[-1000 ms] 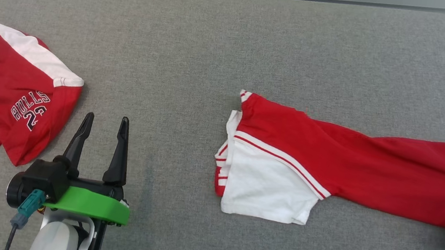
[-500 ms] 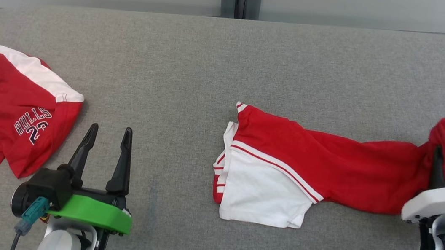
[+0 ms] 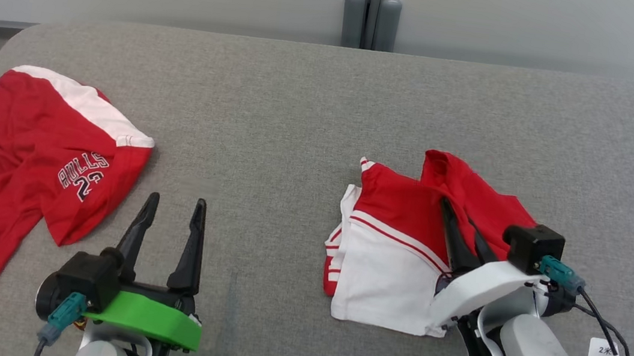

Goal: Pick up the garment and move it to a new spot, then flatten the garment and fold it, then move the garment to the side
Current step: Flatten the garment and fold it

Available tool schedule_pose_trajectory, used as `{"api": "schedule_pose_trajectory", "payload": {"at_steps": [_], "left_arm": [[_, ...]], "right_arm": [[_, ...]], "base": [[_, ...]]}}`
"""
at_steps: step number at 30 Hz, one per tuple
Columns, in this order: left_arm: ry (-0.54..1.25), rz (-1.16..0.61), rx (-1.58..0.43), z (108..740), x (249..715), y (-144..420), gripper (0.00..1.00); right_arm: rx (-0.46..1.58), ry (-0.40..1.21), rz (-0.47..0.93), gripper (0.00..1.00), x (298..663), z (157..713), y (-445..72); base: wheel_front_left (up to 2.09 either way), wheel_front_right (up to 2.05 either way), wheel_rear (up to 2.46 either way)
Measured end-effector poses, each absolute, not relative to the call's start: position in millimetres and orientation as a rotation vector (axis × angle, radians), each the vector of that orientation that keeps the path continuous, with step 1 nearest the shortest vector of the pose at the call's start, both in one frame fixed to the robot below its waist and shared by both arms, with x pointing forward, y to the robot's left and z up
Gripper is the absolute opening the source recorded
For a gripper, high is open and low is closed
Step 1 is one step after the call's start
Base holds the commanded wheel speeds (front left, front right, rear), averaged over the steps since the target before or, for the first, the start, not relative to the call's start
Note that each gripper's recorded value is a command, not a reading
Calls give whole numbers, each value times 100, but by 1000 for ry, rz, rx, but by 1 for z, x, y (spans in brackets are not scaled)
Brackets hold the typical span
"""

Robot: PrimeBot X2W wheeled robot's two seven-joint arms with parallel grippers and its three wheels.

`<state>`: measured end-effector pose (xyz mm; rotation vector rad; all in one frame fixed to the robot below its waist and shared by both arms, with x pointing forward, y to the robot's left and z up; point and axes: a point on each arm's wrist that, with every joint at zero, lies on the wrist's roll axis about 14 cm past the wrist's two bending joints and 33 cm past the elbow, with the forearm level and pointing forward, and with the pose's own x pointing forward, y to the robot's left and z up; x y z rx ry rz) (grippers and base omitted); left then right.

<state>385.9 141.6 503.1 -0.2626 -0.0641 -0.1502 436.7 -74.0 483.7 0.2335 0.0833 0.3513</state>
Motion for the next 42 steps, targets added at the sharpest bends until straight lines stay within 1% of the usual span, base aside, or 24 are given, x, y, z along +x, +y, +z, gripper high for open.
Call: {"api": "schedule_pose_trajectory", "payload": {"at_steps": [9, 15, 19, 20, 21, 25, 27, 30, 32, 34, 38, 42], "left_arm": [[-53, -90, -293, 498, 374, 159, 100], [-50, -61, -295, 497, 369, 168, 100], [-50, -42, -295, 496, 366, 174, 100], [-48, -38, -295, 495, 366, 175, 100], [-47, -37, -295, 495, 366, 175, 100], [-43, -32, -295, 493, 366, 177, 100], [-41, -36, -295, 493, 367, 176, 100], [-44, -46, -304, 494, 367, 172, 100], [-47, -52, -304, 495, 368, 171, 100], [-51, -57, -305, 497, 369, 170, 100], [-65, -73, -308, 501, 373, 165, 100], [-93, -101, -312, 511, 380, 157, 100]], "right_arm": [[377, 188, 431, 0, 434, 458, -29], [377, 281, 500, 0, 423, 434, -1], [400, 327, 506, 0, 418, 422, 6], [409, 334, 505, 53, 418, 420, 7], [414, 337, 505, 100, 418, 420, 8], [438, 346, 572, 100, 409, 424, 28], [445, 359, 610, 100, 401, 425, 39], [457, 396, 705, 100, 379, 428, 63], [451, 396, 735, 100, 373, 431, 69], [445, 358, 732, 100, 381, 440, 68], [395, 242, 678, 100, 412, 465, 47], [281, 59, 585, 100, 446, 503, -3]], "base": [[0, 0, 0], [0, 0, 0], [0, 0, 0], [0, 0, 0], [0, 0, 0], [0, 0, 0], [0, 0, 0], [0, 0, 0], [0, 0, 0], [0, 0, 0], [0, 0, 0], [0, 0, 0]]}}
